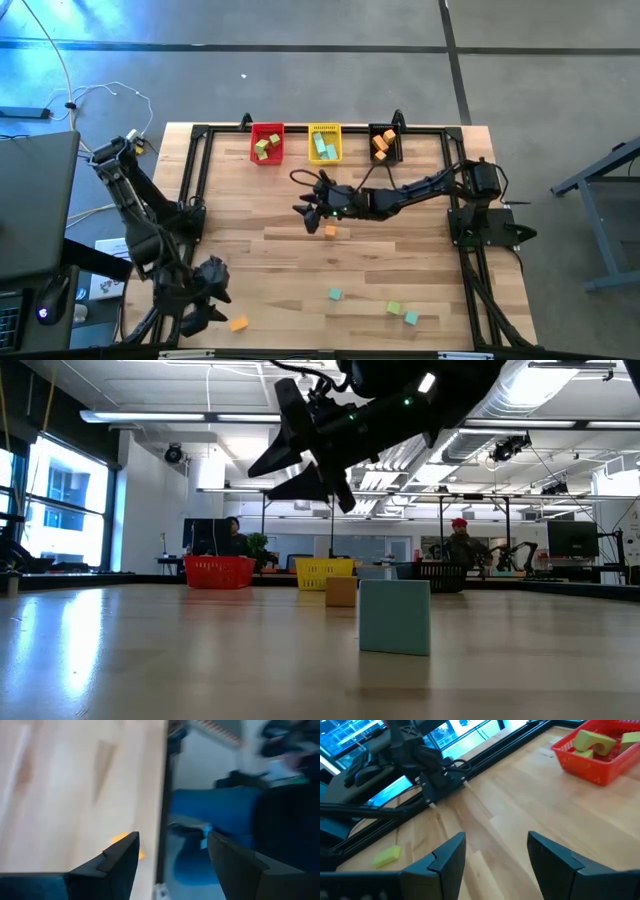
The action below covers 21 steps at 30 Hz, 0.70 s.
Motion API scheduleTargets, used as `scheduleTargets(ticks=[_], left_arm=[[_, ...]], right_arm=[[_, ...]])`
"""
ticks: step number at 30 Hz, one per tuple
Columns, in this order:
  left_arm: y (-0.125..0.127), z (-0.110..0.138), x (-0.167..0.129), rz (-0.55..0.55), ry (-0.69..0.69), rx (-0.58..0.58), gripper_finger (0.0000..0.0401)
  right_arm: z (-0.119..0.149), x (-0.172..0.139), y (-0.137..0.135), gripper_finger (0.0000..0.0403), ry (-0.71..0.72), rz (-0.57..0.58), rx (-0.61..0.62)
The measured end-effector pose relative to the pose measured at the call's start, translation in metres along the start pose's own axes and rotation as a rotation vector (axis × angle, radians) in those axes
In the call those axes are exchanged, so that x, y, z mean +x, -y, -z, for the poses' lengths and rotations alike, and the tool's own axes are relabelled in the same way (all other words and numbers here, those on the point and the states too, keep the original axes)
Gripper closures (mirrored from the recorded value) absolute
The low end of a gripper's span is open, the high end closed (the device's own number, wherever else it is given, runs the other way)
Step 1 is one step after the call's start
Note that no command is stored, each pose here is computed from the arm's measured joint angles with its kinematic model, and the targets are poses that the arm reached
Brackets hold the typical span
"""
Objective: Sort & place blocks by color
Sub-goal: Put the orange block into the black basket
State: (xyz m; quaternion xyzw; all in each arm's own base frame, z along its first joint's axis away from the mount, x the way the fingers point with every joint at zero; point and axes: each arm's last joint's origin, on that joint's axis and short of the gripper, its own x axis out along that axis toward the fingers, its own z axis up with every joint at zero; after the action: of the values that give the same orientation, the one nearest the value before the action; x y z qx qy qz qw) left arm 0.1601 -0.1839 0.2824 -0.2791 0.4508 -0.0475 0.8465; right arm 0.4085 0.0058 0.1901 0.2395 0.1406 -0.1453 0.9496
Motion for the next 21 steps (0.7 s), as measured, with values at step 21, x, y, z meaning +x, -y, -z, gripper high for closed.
scheduleTargets(ticks=[21], left_arm=[[0.012,0.031,0.070,-0.411,-0.165,-0.021,0.0178]], right_arm=[[0.014,-0.005,-0.011,0.0206,-0.056,0.032,-0.035]])
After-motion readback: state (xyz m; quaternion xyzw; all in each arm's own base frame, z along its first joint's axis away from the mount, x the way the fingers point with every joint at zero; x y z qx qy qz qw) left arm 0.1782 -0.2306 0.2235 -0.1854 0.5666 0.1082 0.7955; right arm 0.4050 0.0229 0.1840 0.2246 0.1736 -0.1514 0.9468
